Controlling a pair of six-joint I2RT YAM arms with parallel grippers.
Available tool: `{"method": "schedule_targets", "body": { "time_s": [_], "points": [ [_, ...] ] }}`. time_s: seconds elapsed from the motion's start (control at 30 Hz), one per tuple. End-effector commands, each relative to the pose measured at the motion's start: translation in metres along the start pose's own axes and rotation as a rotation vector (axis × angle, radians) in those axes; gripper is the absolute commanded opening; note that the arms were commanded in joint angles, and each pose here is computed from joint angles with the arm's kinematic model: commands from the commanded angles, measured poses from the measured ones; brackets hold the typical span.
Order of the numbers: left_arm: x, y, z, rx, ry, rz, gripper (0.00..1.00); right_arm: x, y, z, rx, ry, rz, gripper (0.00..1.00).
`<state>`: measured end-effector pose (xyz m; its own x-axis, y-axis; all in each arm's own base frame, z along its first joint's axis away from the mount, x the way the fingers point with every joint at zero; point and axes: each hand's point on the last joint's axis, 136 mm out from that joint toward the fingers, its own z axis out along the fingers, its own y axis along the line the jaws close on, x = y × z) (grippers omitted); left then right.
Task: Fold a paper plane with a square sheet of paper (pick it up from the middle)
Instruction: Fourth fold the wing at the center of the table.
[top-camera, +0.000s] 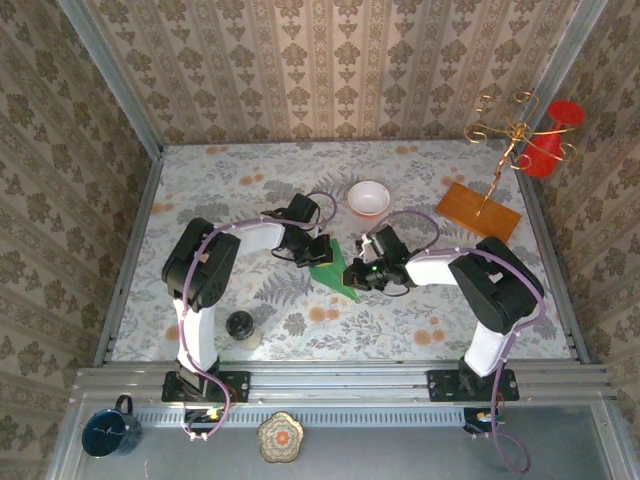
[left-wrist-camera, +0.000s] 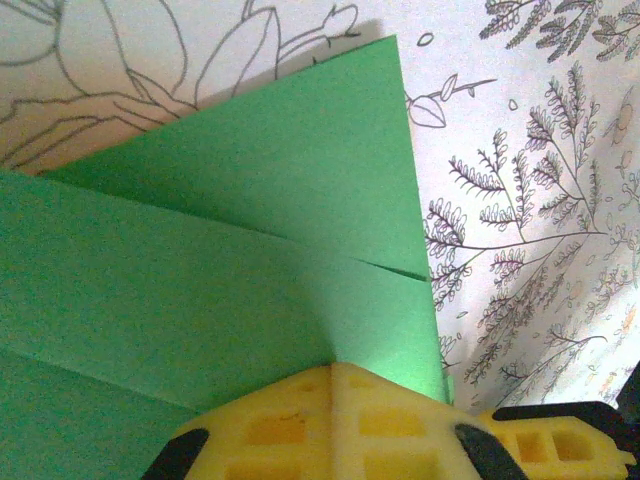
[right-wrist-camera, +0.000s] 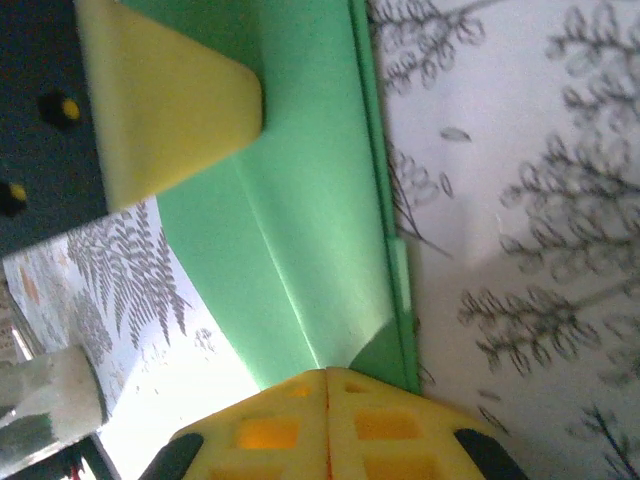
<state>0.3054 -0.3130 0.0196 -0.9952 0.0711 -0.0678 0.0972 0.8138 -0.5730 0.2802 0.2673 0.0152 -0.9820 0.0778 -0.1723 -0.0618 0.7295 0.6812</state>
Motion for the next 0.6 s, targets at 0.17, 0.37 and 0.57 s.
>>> {"method": "schedule_targets", "body": {
  "time_s": [0.17,0.37,0.57],
  "points": [
    [0.017,0.053,0.016,-0.192,0.054,-0.096,0.08,0.065,-0.029,-0.023,0.071,0.164,0.019,0.08],
    [0.015,0.045,0.015,-0.164,0.05,-0.084,0.08,0.071,-0.033,-0.036,0.095,0.147,0.013,0.08],
    [-0.001,0.006,-0.005,-0.052,0.004,-0.036,0.11,0.028,0.0,-0.055,0.043,-0.033,-0.049,0.14]
  ]
}}
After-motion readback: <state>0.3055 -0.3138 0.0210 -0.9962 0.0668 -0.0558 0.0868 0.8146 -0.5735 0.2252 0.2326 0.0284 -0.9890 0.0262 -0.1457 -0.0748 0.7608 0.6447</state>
